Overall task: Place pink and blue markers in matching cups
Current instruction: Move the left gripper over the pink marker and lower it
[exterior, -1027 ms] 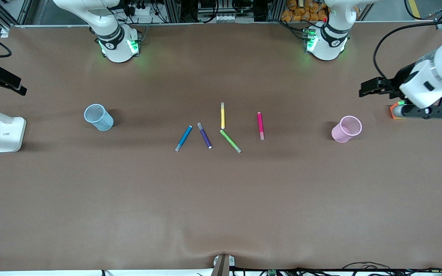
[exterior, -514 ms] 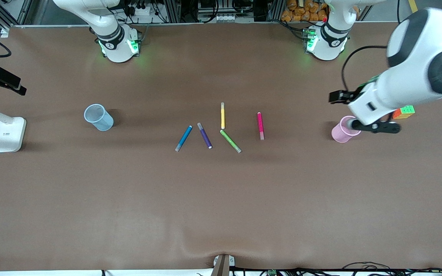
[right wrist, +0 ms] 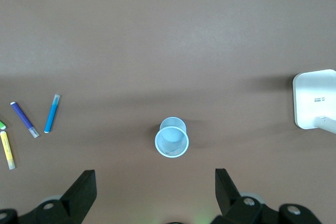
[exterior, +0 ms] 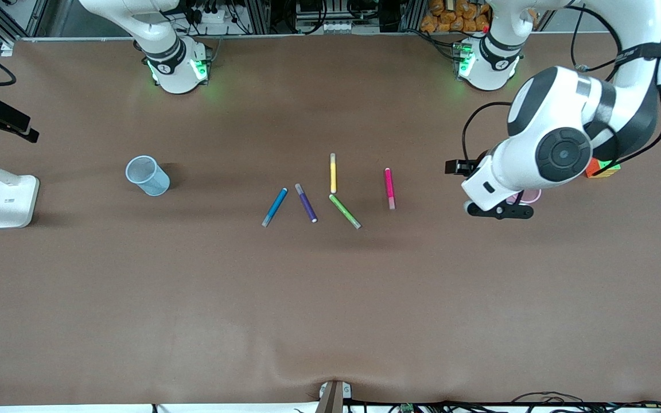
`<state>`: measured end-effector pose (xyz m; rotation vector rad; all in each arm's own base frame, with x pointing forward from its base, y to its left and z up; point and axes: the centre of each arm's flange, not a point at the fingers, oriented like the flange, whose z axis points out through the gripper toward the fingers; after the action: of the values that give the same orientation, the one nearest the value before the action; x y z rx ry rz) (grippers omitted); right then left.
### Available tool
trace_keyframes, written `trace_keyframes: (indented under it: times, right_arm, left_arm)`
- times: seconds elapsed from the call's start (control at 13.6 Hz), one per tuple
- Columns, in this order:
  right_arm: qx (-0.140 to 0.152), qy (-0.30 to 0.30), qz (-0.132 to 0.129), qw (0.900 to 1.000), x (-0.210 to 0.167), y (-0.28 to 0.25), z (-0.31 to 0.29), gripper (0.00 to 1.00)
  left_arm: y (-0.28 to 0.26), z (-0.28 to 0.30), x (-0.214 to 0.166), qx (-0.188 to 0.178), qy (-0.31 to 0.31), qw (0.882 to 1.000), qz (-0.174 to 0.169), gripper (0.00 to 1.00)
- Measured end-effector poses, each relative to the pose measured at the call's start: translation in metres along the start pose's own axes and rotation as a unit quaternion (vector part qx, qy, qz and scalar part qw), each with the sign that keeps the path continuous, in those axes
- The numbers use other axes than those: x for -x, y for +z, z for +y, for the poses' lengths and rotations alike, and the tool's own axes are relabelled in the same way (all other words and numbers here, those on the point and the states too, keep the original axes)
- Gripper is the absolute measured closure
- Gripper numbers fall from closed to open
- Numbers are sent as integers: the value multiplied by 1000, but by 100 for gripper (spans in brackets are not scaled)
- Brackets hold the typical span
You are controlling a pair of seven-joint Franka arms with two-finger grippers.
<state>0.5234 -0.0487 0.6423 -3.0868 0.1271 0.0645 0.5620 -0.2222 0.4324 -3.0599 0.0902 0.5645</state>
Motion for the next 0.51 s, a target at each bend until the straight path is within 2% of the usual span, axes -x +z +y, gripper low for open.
trace_keyframes:
  times: [0.51]
  right_arm:
    - [0, 0, 0, 1000, 0, 0, 0, 0]
  left_arm:
    - [88, 63, -24, -10, -26, 999, -38, 0]
